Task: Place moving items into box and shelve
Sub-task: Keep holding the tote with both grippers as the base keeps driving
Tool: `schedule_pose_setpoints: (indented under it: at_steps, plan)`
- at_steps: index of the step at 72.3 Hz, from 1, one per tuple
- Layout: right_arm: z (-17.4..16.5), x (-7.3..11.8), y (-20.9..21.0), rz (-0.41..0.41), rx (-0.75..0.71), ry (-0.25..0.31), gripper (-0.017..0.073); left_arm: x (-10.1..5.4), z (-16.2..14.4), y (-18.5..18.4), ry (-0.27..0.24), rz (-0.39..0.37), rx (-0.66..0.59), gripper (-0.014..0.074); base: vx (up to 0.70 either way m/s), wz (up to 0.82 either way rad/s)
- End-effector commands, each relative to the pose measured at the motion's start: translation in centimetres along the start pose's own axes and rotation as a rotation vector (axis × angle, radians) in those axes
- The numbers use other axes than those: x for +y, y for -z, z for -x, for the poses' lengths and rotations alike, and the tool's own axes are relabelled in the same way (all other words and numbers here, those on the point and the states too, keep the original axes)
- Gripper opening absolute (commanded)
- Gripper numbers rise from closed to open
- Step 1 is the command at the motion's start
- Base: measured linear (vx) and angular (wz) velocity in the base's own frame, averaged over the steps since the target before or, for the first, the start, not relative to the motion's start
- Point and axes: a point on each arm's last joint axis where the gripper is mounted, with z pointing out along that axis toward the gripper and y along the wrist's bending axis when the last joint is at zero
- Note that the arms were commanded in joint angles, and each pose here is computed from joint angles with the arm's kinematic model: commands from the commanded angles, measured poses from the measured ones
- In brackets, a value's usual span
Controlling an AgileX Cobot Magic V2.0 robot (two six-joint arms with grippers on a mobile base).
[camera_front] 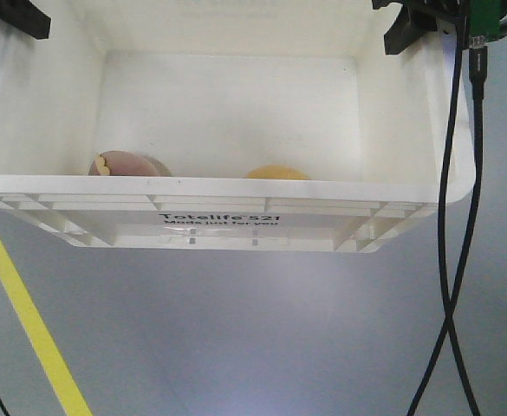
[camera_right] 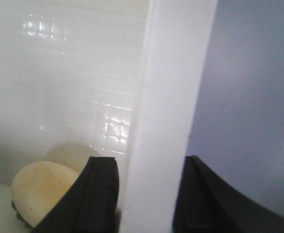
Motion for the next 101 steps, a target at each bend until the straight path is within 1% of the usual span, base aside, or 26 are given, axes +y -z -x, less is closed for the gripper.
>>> schedule_pose_setpoints:
  at_steps: [1, 52, 101]
  plan:
    - [-0.43, 3.66, 3.57, 0.296, -0.047, -0.018, -0.0004, -5.64, 0.21, 4.00, 0.011, -0.403, -0.144, 0.0000, 0.12, 0.44]
    - [-0.43, 3.66, 3.57, 0.296, -0.047, -0.018, -0.0004, -5.64, 0.21, 4.00, 0.011, -0.403, -0.144, 0.0000, 0.23, 0.46]
    - [-0.43, 3.66, 3.57, 0.296, -0.047, -0.018, -0.0004, -5.64, 0.21, 4.00, 0.011, -0.403, -0.144, 0.0000, 0.43, 0.35]
